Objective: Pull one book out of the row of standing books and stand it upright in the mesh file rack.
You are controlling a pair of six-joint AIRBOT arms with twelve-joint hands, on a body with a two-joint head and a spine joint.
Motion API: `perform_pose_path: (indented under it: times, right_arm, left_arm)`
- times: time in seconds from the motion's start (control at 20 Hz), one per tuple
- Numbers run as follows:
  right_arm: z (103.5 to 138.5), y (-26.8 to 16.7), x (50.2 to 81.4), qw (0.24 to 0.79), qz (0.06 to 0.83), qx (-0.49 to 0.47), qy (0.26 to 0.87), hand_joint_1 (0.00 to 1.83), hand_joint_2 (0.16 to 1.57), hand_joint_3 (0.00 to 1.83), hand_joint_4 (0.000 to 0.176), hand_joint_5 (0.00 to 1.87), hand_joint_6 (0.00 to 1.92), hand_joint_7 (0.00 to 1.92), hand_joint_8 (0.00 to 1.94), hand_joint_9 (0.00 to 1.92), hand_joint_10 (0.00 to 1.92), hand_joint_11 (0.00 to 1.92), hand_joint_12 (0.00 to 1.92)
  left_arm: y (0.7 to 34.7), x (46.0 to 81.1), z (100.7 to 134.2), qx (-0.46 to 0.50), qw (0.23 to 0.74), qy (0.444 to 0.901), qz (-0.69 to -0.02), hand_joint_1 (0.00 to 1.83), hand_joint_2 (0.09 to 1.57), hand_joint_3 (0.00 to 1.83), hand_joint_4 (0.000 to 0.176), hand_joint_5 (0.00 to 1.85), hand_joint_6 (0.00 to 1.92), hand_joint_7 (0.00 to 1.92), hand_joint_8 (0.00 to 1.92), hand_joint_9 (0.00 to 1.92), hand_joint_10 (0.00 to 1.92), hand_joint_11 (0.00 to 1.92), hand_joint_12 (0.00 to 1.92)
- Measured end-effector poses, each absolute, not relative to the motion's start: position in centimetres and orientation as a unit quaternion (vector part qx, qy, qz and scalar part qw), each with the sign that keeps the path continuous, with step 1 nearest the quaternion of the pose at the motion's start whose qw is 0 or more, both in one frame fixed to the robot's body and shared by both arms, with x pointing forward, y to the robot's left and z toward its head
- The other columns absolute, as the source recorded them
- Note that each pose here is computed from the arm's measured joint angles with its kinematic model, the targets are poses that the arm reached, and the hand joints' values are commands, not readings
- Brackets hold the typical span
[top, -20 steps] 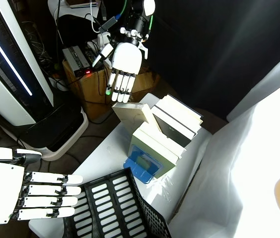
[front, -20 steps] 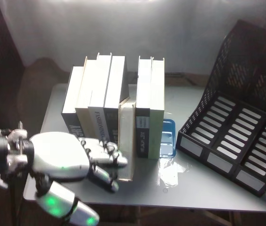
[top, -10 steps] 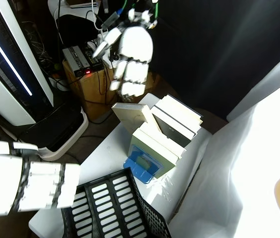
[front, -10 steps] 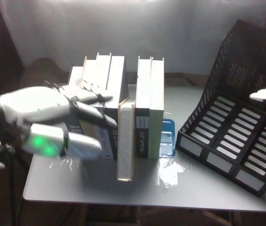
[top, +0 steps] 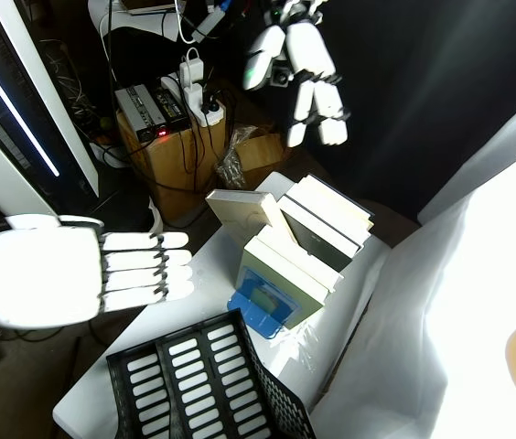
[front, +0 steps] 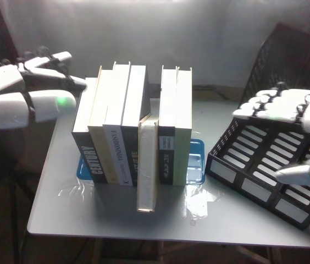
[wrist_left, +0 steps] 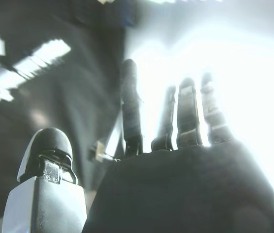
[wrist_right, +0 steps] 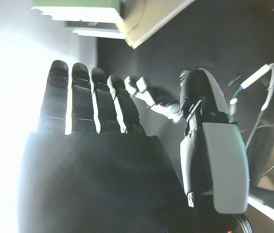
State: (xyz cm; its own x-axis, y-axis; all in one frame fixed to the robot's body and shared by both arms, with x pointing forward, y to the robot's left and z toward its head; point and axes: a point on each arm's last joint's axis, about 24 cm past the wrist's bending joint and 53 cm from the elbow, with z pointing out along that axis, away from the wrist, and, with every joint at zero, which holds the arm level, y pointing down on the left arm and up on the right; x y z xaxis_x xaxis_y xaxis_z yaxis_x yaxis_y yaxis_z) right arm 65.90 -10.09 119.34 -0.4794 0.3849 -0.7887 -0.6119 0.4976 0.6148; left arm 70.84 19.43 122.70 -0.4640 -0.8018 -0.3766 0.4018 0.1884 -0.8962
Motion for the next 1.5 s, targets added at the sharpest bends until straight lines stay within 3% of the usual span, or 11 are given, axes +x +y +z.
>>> perform_pose_path:
  times: [0.25,0.3,0.4,0.55,0.75,0.95,1.0,1.05,1.15,1.3,1.5]
  right_arm:
    - [120.1,-5.5,66.9,0.496,0.488,-0.140,0.705,0.39,1.26,0.00,0.000,0.00,0.00,0.00,0.00,0.00,0.00,0.00,0.00]
    - [120.5,-5.0,67.1,0.499,0.487,-0.149,0.701,0.39,1.26,0.00,0.000,0.00,0.00,0.00,0.00,0.00,0.00,0.00,0.00]
    - [121.3,-4.0,67.6,0.504,0.486,-0.161,0.696,0.48,1.22,0.00,0.000,0.00,0.00,0.00,0.00,0.00,0.00,0.00,0.00]
    - [121.3,-3.0,68.3,0.509,0.467,-0.187,0.699,0.65,1.18,0.00,0.000,0.00,0.00,0.00,0.00,0.00,0.00,0.00,0.00]
    - [121.9,-1.2,69.0,0.514,0.462,-0.206,0.693,0.85,1.02,0.00,0.000,0.00,0.00,0.00,0.00,0.00,0.00,0.00,0.00]
    - [121.8,1.1,69.0,0.508,0.457,-0.236,0.691,0.93,0.99,0.00,0.000,0.00,0.00,0.00,0.00,0.00,0.00,0.00,0.00]
    - [122.0,1.6,69.1,0.509,0.455,-0.244,0.689,0.89,0.99,0.00,0.000,0.00,0.00,0.00,0.00,0.00,0.00,0.00,0.00]
    - [121.9,2.0,69.1,0.509,0.454,-0.249,0.688,0.89,0.99,0.00,0.000,0.00,0.00,0.00,0.00,0.00,0.00,0.00,0.00]
    - [121.4,3.3,68.5,0.505,0.449,-0.270,0.686,0.75,1.00,0.00,0.000,0.00,0.00,0.00,0.00,0.00,0.00,0.00,0.00]
    - [122.2,4.3,68.0,0.508,0.452,-0.284,0.676,0.81,0.97,0.00,0.000,0.00,0.00,0.00,0.00,0.00,0.00,0.00,0.00]
    - [123.5,4.7,67.5,0.516,0.452,-0.297,0.665,0.81,0.97,0.00,0.000,0.00,0.00,0.00,0.00,0.00,0.00,0.00,0.00]
  left_arm:
    - [22.1,71.8,123.0,-0.208,0.504,0.570,-0.615,0.00,1.16,0.01,0.037,0.55,0.02,0.05,0.02,0.00,0.00,0.00,0.00]
    - [22.3,71.8,123.1,-0.211,0.505,0.567,-0.615,0.00,1.17,0.02,0.016,0.53,0.01,0.01,0.00,0.00,0.00,0.00,0.00]
    - [23.0,72.2,123.2,-0.213,0.511,0.566,-0.610,0.00,1.26,0.05,0.025,0.14,0.00,0.00,0.00,0.00,0.00,0.00,0.00]
    - [24.9,73.2,123.7,-0.239,0.524,0.548,-0.607,0.13,1.34,0.02,0.025,0.02,0.00,0.00,0.00,0.00,0.00,0.00,0.00]
    - [24.8,73.9,123.0,-0.249,0.523,0.546,-0.605,0.07,1.36,0.02,0.044,0.00,0.00,0.00,0.00,0.00,0.00,0.00,0.00]
    - [25.0,74.4,123.1,-0.252,0.526,0.544,-0.604,0.16,1.35,0.01,0.027,0.00,0.00,0.00,0.00,0.00,0.00,0.00,0.00]
    - [25.2,74.5,123.2,-0.251,0.528,0.544,-0.602,0.29,1.34,0.00,0.007,0.00,0.00,0.00,0.00,0.00,0.00,0.00,0.00]
    - [25.3,74.5,123.2,-0.254,0.528,0.543,-0.602,0.29,1.34,0.00,0.007,0.00,0.00,0.00,0.00,0.00,0.00,0.00,0.00]
    - [25.3,74.6,123.2,-0.254,0.528,0.543,-0.602,0.63,1.32,0.00,0.006,0.02,0.01,0.00,0.00,0.00,0.00,0.04,0.02]
    - [25.5,74.7,123.1,-0.255,0.529,0.543,-0.600,0.68,1.30,0.00,0.011,0.04,0.02,0.00,0.00,0.00,0.00,0.00,1.80]
    - [25.6,74.6,122.7,-0.258,0.528,0.546,-0.597,0.67,1.30,0.00,0.000,0.05,0.02,0.00,0.00,0.00,0.00,0.00,1.92]
